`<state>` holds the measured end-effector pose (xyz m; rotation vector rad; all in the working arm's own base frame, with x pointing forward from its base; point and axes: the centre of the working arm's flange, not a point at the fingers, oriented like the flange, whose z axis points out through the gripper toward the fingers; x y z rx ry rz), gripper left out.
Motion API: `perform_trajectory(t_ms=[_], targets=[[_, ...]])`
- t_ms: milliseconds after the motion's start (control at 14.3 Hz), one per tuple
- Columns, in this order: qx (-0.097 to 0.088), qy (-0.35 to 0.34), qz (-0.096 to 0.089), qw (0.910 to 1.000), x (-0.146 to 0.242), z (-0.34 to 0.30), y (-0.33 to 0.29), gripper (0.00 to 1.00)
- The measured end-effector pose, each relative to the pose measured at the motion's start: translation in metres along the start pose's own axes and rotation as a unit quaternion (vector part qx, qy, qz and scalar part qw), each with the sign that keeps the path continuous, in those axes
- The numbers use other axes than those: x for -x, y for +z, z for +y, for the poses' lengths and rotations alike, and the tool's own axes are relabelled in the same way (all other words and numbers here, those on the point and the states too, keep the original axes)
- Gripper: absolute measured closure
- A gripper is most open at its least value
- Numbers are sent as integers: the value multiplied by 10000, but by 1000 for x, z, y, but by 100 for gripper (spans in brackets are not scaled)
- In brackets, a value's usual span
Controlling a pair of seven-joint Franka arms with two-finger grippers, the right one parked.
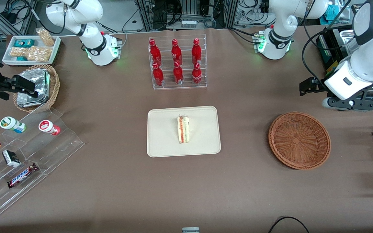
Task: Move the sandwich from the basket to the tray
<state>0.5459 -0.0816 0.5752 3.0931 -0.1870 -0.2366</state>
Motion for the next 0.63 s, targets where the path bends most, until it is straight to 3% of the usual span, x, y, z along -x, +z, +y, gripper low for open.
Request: perform_trajectory(t_ms=[630], targets=[[-82,-166,239,9995,8,-21,-19,0]])
